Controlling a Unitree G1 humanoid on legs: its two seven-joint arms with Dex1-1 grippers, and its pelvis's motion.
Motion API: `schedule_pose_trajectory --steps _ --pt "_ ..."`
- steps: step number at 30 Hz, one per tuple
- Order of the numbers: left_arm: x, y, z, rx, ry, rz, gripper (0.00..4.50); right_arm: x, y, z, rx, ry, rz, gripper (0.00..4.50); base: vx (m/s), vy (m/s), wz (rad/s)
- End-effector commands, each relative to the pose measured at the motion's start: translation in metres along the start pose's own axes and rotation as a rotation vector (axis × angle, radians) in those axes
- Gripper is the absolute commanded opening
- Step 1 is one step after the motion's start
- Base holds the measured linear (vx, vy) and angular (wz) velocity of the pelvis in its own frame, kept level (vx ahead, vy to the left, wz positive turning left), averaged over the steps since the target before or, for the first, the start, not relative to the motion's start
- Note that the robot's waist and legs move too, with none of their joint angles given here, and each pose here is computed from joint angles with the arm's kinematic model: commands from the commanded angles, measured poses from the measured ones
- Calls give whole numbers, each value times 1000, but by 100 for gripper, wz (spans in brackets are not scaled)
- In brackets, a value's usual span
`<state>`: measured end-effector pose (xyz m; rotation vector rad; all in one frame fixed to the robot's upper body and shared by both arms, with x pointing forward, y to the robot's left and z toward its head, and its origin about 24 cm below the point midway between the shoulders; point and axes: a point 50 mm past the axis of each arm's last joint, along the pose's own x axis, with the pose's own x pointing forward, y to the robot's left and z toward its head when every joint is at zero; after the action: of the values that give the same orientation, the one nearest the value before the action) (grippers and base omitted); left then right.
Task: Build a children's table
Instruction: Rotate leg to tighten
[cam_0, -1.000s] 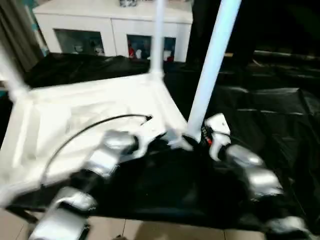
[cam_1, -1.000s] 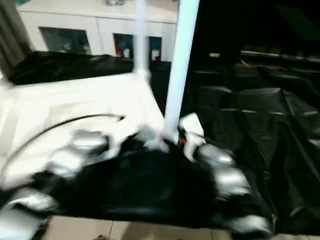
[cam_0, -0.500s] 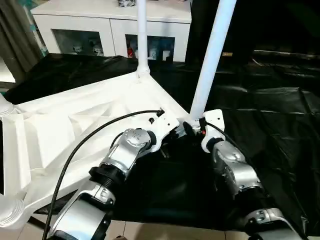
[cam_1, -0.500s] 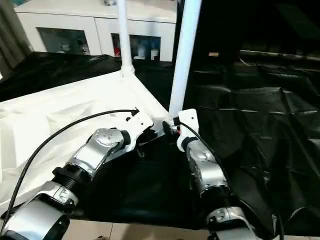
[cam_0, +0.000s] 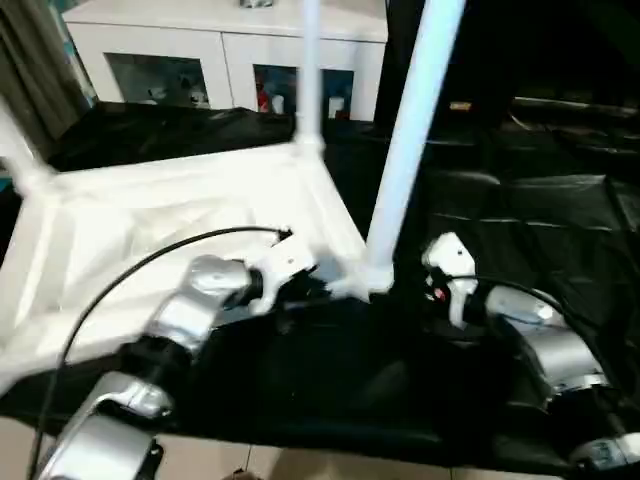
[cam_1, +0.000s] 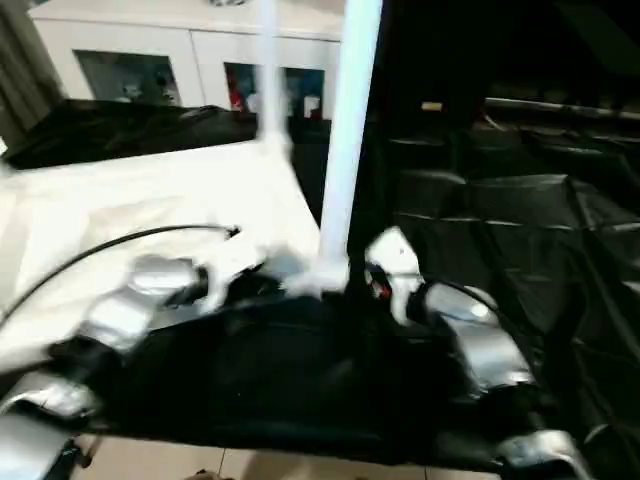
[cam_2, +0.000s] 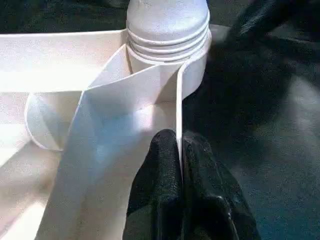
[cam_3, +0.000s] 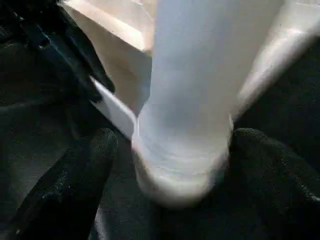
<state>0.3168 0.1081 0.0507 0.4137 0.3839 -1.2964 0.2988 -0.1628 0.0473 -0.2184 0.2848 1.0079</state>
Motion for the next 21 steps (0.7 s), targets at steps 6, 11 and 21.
schedule_pose_trajectory --steps 6,11,21 --pt "3 -16 0 -19 -36 -151 0 -1 3 5 -32 19 65 403 0 0 0" --pt "2 -17 -1 -21 -32 -159 0 -1 5 3 -29 29 88 403 0 0 0" --pt "0 -18 -2 -27 -28 -159 0 -1 7 2 -16 30 109 336 0 0 0"
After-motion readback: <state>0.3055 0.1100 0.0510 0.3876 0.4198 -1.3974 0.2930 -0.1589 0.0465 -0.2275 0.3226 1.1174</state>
